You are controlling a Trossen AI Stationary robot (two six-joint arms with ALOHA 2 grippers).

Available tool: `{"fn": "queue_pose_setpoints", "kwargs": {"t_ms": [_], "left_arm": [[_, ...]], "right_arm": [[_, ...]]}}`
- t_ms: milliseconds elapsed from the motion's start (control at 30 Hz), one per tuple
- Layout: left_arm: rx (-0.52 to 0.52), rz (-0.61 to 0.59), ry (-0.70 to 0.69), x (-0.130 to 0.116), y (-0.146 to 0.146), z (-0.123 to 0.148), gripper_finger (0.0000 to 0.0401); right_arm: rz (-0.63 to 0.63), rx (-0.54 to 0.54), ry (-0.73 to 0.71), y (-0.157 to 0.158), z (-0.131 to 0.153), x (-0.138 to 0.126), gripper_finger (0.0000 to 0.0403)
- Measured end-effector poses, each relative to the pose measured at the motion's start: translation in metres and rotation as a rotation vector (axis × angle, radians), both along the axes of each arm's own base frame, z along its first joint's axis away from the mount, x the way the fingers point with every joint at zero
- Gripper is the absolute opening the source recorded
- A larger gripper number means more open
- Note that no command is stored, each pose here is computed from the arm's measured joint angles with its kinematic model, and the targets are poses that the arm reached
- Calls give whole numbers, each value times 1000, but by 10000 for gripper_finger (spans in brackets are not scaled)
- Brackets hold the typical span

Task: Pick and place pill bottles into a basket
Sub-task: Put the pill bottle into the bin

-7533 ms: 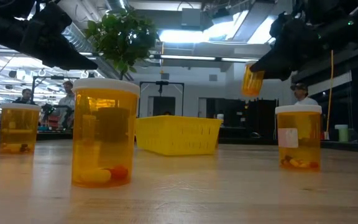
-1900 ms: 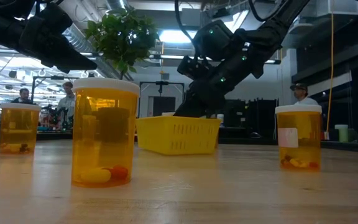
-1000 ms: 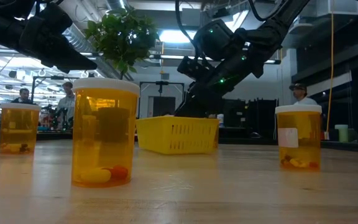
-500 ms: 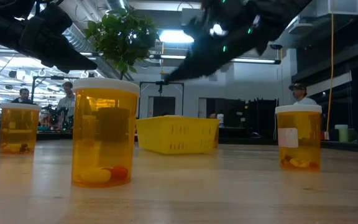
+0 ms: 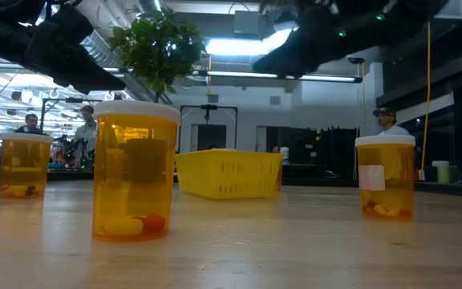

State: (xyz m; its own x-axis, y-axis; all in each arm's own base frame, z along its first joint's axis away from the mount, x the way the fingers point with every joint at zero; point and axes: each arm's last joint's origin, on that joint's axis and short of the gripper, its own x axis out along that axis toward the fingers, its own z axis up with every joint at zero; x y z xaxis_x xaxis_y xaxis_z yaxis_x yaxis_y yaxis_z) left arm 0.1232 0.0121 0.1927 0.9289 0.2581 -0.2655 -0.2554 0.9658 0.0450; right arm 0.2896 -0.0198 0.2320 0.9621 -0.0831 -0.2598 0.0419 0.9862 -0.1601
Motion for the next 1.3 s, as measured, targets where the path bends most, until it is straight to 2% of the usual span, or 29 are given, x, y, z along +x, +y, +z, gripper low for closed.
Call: {"fn": "queue_pose_setpoints", "kwargs": {"t_ms": [133, 200, 433, 633, 767, 900, 1067, 1300], "left_arm": [[0, 0, 0, 0, 0, 0, 4], [0, 0, 0, 0, 0, 0, 4], [0, 0, 1, 0, 0, 0, 4], [0, 0, 1, 0, 0, 0, 4], [0, 0, 0, 0, 0, 0, 4], [1, 0, 1, 0, 0, 0, 11], [57, -17, 16, 0, 0, 0, 54], [60, -15, 17, 0, 0, 0, 171]], "right_arm": [[18, 4, -10, 6, -11, -16, 18], [30, 4, -14, 10, -14, -24, 6], [70, 30, -14, 22, -23, -44, 20], [90, 59, -75, 27, -38, -64, 4], [82, 111, -124, 27, -45, -74, 11], [70, 158, -109, 27, -50, -77, 17], [71, 158, -114, 27, -49, -77, 13], [71, 158, -112, 27, -49, -77, 6]]}}
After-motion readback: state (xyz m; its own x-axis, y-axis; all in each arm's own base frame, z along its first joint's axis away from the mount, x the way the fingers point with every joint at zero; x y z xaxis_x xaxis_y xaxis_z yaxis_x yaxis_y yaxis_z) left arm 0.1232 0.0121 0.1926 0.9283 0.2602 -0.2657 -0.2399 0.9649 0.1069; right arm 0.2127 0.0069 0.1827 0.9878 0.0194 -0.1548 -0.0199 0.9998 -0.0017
